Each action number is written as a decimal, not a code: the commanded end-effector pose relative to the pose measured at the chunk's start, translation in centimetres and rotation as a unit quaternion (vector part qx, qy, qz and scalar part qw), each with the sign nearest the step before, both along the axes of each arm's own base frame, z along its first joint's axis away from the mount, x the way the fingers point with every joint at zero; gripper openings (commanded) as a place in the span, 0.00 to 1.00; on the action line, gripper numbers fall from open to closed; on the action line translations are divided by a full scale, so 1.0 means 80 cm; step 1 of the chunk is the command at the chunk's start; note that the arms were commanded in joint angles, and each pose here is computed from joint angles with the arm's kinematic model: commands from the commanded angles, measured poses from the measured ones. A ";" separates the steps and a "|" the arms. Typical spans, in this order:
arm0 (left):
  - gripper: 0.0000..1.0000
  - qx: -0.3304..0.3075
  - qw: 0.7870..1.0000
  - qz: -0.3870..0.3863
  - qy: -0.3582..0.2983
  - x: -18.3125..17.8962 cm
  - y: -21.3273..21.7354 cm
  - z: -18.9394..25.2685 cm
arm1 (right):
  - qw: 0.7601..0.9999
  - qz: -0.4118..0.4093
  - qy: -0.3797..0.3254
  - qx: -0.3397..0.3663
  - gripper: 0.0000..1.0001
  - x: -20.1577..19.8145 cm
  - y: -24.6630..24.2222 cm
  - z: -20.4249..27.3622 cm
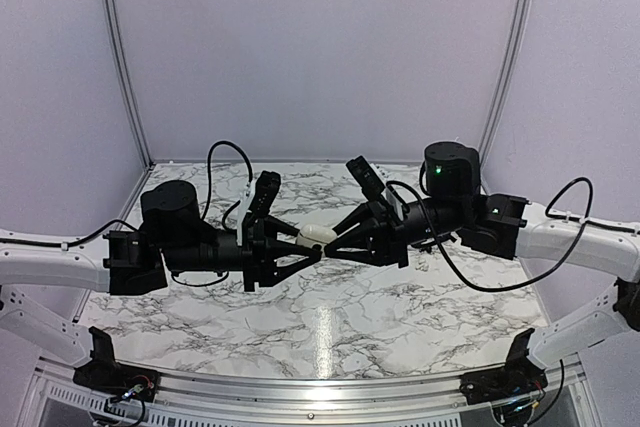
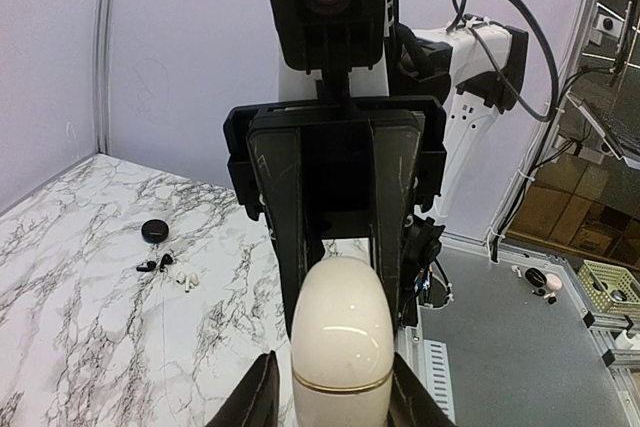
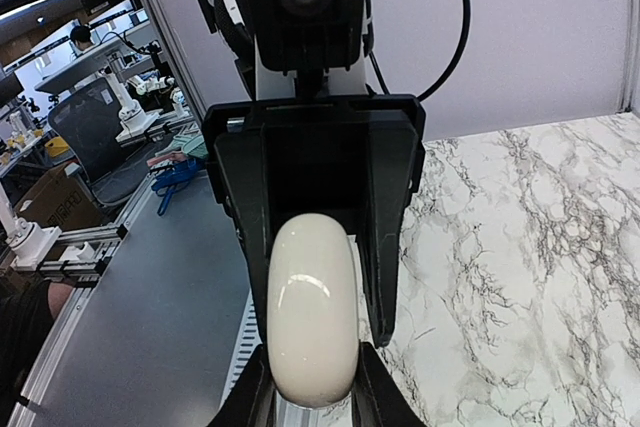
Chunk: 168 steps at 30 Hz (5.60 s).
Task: Insert the wireless bluetooth earbuds into the charging case
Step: Pass from the left arm to the right, then pass from the right arm to the left, then open the charging case, then pick up the left earbud from the center of the board.
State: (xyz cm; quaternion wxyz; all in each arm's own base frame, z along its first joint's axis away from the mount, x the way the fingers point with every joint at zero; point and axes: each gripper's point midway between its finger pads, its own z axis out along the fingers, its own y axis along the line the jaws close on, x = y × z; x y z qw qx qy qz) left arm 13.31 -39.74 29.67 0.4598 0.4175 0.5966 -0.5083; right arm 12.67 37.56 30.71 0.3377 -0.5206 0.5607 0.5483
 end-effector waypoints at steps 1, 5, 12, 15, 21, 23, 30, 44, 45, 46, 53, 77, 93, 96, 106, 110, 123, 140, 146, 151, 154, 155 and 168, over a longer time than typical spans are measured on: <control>0.37 -0.014 1.000 0.006 -0.002 0.005 -0.001 0.006 | 1.000 0.009 -0.009 0.019 0.00 -0.008 0.000 0.015; 0.37 -0.017 1.000 0.005 -0.002 0.004 -0.001 0.009 | 1.000 0.011 -0.008 0.018 0.00 -0.008 0.000 0.013; 0.36 -0.022 1.000 0.009 -0.003 0.005 0.000 0.013 | 1.000 0.014 -0.005 0.014 0.00 -0.009 0.001 0.007; 0.36 -0.022 1.000 0.009 -0.002 0.006 0.000 0.013 | 1.000 0.013 -0.005 0.013 0.00 -0.009 0.000 0.007; 0.42 -0.022 1.000 0.009 -0.001 0.006 0.000 0.013 | 1.000 0.012 -0.007 0.013 0.00 -0.009 -0.001 0.008; 0.42 -0.023 1.000 0.010 -0.002 0.006 0.000 0.014 | 1.000 0.010 -0.007 0.013 0.00 -0.008 -0.001 0.008; 0.42 -0.024 1.000 0.009 -0.004 0.006 -0.001 0.016 | 1.000 0.009 -0.006 0.015 0.00 -0.008 -0.001 0.008; 0.22 -0.023 1.000 0.004 -0.003 0.006 -0.005 0.015 | 1.000 0.006 -0.008 0.015 0.00 -0.008 -0.002 0.008; 0.19 -0.023 1.000 0.004 -0.003 0.006 -0.005 0.015 | 1.000 0.005 -0.009 0.015 0.00 -0.008 -0.003 0.009; 0.17 -0.022 1.000 0.004 -0.003 0.006 -0.004 0.015 | 1.000 0.005 -0.009 0.015 0.03 -0.008 -0.003 0.009; 0.03 -0.013 1.000 0.014 -0.012 0.007 0.003 0.003 | 1.000 -0.007 -0.017 0.007 0.45 -0.002 -0.008 0.010; 0.00 -0.005 0.998 -0.035 -0.047 -0.016 0.003 -0.005 | 0.999 -0.044 -0.001 -0.025 0.60 0.029 0.006 0.004; 0.00 0.001 0.998 -0.046 -0.052 -0.024 0.006 -0.014 | 0.995 -0.100 0.021 -0.008 0.57 0.071 -0.018 0.012; 0.00 0.004 0.998 -0.040 -0.052 -0.021 0.007 -0.017 | 0.995 -0.095 0.015 -0.006 0.57 0.068 -0.022 0.016; 0.00 0.021 0.994 -0.033 -0.101 -0.021 0.017 -0.034 | 0.999 -0.045 -0.015 0.015 0.60 0.022 -0.033 0.026; 0.00 0.022 0.993 -0.037 -0.114 -0.024 0.019 -0.033 | 0.999 -0.049 -0.011 0.000 0.60 0.022 -0.031 0.013; 0.00 0.024 0.989 -0.042 -0.137 -0.031 0.016 -0.027 | 0.998 -0.028 -0.035 -0.036 0.63 0.009 0.004 -0.005; 0.00 0.036 0.987 -0.042 -0.153 -0.035 0.016 -0.037 | 0.998 -0.057 -0.015 -0.028 0.60 0.028 -0.005 0.001; 0.00 0.045 0.985 -0.037 -0.163 -0.034 0.021 -0.048 | 0.996 -0.085 -0.020 -0.006 0.61 0.035 -0.036 0.016; 0.00 0.055 0.980 -0.025 -0.192 -0.032 0.034 -0.055 | 0.981 -0.190 0.013 -0.031 0.61 0.084 -0.084 -0.012; 0.00 0.071 0.978 -0.017 -0.197 -0.028 0.037 -0.060 | 0.959 -0.270 0.043 -0.078 0.58 0.122 -0.117 -0.056; 0.00 0.075 0.977 -0.015 -0.197 -0.027 0.037 -0.062 | 0.949 -0.297 0.055 -0.093 0.58 0.134 -0.130 -0.070; 0.00 0.082 0.979 0.000 -0.187 -0.020 0.039 -0.067 | 0.805 -0.525 0.188 -0.201 0.46 0.223 -0.288 -0.224</control>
